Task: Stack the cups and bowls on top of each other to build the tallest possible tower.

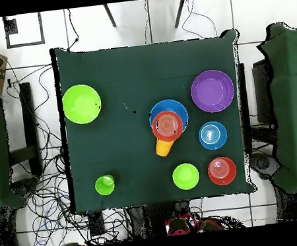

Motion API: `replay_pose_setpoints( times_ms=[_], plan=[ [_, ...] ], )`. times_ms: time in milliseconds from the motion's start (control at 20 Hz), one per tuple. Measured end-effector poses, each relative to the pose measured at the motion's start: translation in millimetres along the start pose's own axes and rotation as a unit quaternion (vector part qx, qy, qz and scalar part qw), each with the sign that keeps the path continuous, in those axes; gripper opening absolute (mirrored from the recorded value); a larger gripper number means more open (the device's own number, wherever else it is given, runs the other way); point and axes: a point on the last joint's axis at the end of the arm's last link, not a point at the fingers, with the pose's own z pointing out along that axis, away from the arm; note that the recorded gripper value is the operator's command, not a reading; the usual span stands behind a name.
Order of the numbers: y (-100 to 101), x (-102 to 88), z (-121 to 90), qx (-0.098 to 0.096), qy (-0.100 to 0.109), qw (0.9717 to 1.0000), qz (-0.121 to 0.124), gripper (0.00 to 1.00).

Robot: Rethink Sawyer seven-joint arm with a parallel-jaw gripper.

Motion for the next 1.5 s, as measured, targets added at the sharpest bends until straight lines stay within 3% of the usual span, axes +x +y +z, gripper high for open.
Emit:
replay_pose_setpoints(
  times_ms=[300,550,900,1100,1150,1300,1400,1500],
  plan=[
    [-14,-22.9,3,0.004,0.004,0.9993,0.038,1.00],
    [-34,-51.9,2,0.012,0.002,0.9958,0.090,1.00],
    [-50,-91.0,-10,0.018,-0.012,0.9906,0.135,1.00],
    [-64,-118.7,-25,0.016,-0.028,0.9838,0.176,1.00],
    [-69,-128.3,-31,0.015,-0.032,0.9807,0.193,1.00],
    [-80,-146.5,-45,0.015,-0.040,0.9751,0.218,1.00],
    [-86,-160.7,-57,0.017,-0.042,0.9718,0.231,1.00],
    [-89,-170.9,-66,0.017,-0.042,0.9705,0.237,1.00]
  ],
)
